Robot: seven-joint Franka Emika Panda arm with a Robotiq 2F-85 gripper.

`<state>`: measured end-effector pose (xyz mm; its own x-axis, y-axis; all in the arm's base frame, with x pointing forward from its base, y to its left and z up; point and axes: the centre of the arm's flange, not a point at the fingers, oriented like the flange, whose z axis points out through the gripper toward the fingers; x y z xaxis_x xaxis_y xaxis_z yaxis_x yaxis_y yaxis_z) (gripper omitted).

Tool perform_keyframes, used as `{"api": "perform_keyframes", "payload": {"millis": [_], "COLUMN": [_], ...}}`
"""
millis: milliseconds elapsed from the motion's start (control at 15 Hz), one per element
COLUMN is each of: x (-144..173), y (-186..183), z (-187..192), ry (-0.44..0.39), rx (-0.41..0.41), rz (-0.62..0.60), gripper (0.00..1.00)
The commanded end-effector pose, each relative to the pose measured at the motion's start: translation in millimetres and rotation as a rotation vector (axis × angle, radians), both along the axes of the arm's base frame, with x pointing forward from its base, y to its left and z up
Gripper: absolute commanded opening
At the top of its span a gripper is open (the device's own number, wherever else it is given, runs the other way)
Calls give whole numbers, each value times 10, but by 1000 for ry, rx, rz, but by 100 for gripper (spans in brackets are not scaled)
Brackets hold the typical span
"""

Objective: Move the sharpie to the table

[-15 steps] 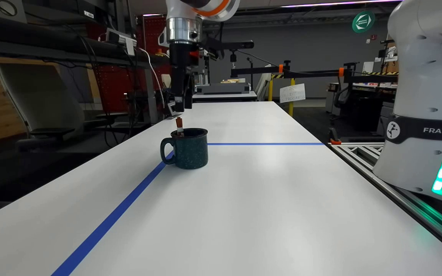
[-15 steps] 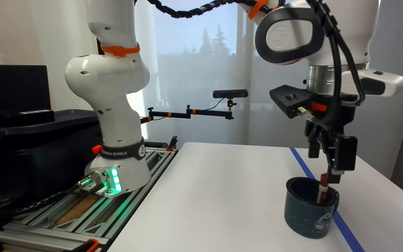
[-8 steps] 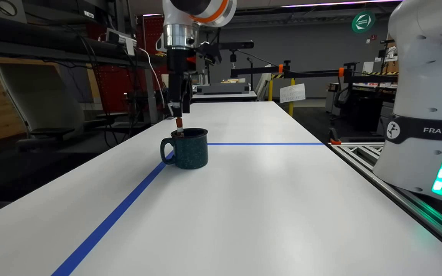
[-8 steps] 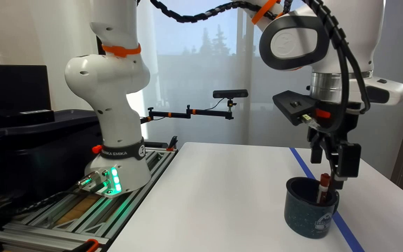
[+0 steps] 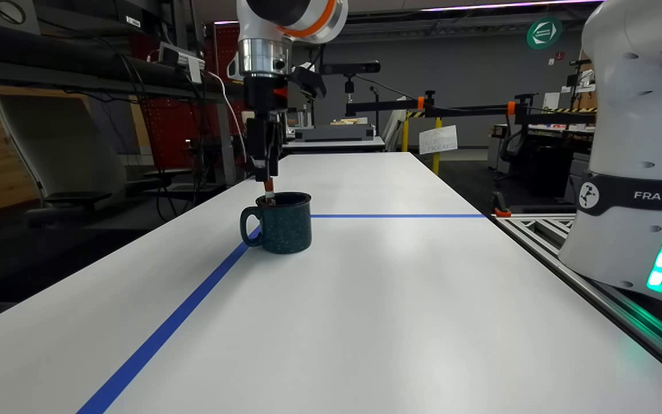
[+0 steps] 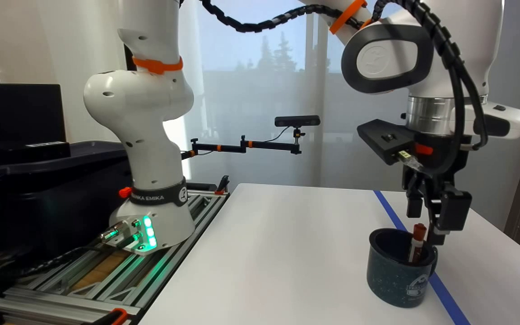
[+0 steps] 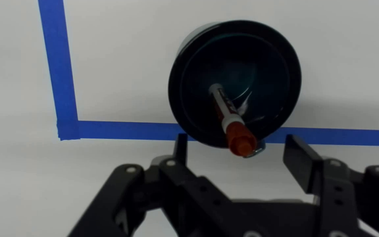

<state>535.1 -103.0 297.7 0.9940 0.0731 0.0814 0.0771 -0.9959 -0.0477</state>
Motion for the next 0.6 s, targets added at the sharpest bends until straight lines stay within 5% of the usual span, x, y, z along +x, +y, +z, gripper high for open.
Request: {"api": "perform_keyframes", "payload": {"millis": [0,467,533], "x": [71,94,97], "y": [11,-2,-17], "z": [-42,-100,-102], "ry": [-4,1,0], "rx": [2,3,3], "rz": [-10,-16,-18], "gripper": [79,45,34]}}
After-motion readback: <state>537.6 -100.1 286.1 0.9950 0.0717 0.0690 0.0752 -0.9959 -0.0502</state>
